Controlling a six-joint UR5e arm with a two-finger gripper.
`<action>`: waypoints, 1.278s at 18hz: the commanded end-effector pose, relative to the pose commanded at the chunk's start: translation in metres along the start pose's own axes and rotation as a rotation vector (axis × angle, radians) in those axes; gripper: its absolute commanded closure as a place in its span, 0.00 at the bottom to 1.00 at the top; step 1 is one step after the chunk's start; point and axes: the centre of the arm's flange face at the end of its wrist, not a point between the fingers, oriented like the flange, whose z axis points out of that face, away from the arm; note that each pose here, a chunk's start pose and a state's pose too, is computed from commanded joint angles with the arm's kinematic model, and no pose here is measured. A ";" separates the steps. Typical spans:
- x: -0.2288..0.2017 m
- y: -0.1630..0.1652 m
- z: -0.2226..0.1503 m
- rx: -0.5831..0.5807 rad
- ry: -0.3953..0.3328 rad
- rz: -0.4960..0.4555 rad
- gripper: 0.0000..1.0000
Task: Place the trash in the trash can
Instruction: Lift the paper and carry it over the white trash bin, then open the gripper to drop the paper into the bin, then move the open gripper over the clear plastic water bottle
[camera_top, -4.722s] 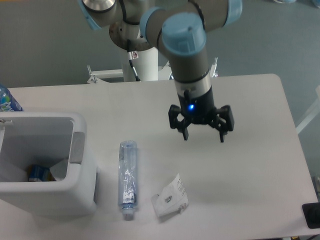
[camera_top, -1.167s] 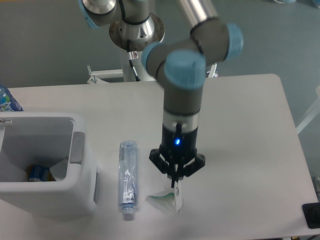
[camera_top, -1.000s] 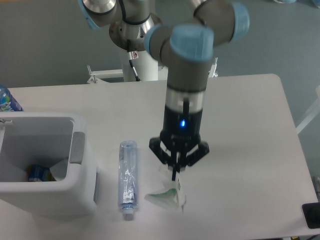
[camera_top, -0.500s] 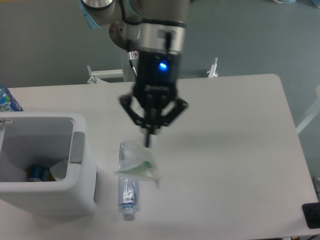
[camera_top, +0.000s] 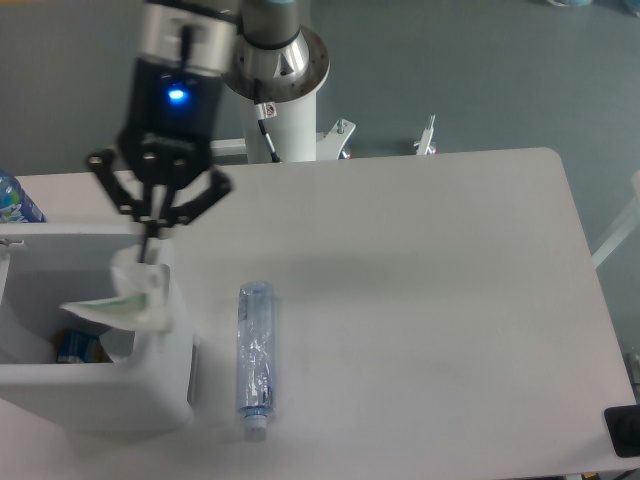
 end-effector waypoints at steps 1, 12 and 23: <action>0.009 0.008 0.016 -0.032 0.015 0.011 1.00; -0.007 0.002 0.020 -0.024 0.015 0.030 0.00; -0.170 -0.014 0.009 0.009 -0.070 -0.198 0.00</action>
